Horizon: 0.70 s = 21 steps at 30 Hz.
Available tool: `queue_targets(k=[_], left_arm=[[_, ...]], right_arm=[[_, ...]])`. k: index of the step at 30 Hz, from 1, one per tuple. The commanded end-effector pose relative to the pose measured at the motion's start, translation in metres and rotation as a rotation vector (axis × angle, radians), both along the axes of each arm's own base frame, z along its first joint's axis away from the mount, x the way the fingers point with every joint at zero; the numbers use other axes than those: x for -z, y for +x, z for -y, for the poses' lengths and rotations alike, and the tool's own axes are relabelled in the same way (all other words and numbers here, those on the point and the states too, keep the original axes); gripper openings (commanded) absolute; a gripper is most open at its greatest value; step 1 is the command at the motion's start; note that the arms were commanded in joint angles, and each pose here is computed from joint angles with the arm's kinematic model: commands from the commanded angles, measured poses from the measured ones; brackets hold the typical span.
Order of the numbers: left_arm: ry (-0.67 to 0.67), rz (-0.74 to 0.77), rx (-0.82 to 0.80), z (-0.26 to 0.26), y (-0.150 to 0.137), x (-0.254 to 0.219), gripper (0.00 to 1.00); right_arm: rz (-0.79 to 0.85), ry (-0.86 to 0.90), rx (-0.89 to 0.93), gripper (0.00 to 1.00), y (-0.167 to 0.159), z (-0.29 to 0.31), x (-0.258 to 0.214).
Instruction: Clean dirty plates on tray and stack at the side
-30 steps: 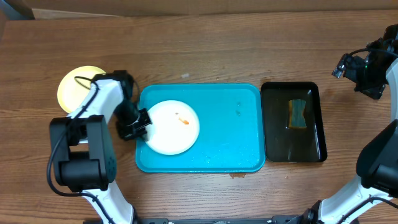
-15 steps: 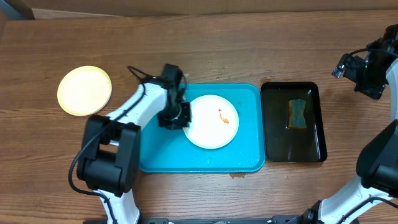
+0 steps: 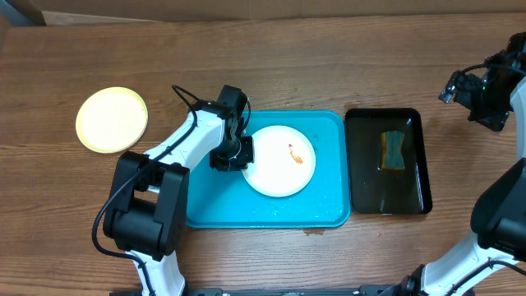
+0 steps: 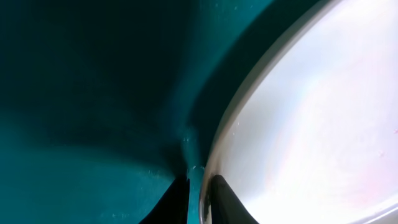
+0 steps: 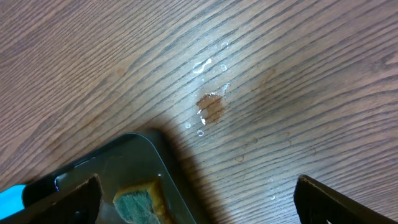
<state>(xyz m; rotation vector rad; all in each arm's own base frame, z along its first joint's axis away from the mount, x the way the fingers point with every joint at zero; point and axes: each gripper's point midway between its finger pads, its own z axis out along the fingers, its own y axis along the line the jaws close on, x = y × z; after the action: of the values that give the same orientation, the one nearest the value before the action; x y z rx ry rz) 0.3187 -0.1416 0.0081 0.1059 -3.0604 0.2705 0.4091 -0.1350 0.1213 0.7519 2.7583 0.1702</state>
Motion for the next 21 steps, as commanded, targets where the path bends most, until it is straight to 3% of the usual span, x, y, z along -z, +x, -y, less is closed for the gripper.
queue_targets(k=[1, 10, 18, 21], left_arm=[[0.000, 0.049, -0.007, 0.000, 0.017, -0.019, 0.15], [-0.008, 0.078, 0.017, 0.004, 0.027, -0.036, 0.30], [0.029, 0.048, 0.020, -0.003, 0.018, -0.030, 0.28], [0.035, 0.031, 0.021, -0.005, 0.012, -0.025, 0.25]], right_arm=[[0.034, -0.011, 0.001, 1.00, 0.004, 0.001, -0.012], [0.118, -0.020, -0.005, 1.00, 0.023, 0.004, -0.019], [0.190, 0.125, -0.061, 1.00, 0.034, -0.022, -0.027], [0.155, 0.151, -0.064, 0.87, 0.026, -0.029, -0.023]])
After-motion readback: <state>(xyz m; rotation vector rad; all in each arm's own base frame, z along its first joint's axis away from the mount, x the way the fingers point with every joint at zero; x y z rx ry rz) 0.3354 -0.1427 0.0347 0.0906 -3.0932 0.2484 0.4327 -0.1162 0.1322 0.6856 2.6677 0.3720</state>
